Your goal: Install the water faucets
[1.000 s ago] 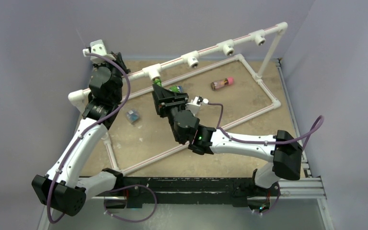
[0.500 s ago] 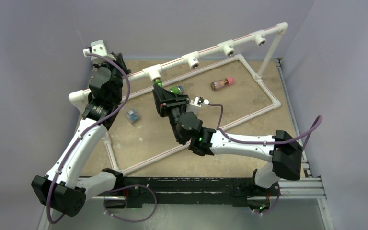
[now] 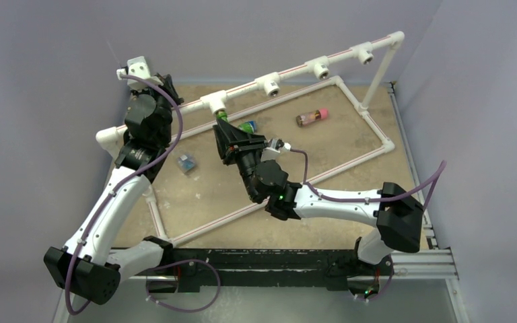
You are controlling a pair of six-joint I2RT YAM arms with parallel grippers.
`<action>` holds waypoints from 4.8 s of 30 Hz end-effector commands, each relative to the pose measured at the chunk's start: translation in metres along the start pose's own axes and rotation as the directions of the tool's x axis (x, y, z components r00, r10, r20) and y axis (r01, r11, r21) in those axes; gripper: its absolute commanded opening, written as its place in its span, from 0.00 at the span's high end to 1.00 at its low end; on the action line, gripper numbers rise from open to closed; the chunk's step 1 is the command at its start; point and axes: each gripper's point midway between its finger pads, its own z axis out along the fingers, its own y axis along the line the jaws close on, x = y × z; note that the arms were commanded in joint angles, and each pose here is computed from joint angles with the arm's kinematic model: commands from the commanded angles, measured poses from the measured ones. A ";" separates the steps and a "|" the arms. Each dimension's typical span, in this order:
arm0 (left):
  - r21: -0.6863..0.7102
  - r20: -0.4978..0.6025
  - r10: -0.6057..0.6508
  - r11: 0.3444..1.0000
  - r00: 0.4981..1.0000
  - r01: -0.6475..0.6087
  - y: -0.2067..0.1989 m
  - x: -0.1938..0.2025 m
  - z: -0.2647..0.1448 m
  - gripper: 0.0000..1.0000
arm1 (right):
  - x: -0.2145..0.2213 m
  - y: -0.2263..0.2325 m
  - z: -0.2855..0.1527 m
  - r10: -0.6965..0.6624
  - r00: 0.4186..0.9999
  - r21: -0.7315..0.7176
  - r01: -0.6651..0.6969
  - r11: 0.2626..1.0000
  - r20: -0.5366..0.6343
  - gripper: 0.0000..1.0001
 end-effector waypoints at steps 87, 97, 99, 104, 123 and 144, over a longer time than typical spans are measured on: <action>0.003 -0.443 0.152 0.986 0.883 -0.169 0.033 0.128 0.000 1.00 | -0.072 0.108 -0.082 -0.641 -0.717 -0.325 0.558 -0.763 0.274 0.16; -0.014 -0.477 0.133 0.987 0.869 -0.158 0.036 0.131 0.005 1.00 | -0.046 0.090 -0.088 -0.275 -0.821 -0.170 0.219 -0.961 0.501 0.14; -0.013 -0.485 0.128 0.988 0.865 -0.154 0.036 0.132 0.004 1.00 | -0.039 0.084 -0.087 -0.232 -0.822 -0.155 0.176 -0.972 0.521 0.14; -0.012 -0.493 0.117 0.990 0.862 -0.142 0.036 0.133 0.004 1.00 | -0.026 0.077 -0.084 -0.152 -0.824 -0.107 0.111 -0.988 0.545 0.14; -0.012 -0.488 0.122 0.989 0.864 -0.146 0.040 0.131 -0.003 1.00 | -0.005 0.044 -0.039 0.009 -0.869 0.001 -0.010 -1.000 0.494 0.23; -0.010 -0.485 0.117 0.990 0.867 -0.140 0.039 0.130 -0.004 1.00 | -0.017 0.038 -0.018 -0.148 -0.897 0.004 0.165 -0.986 0.418 0.84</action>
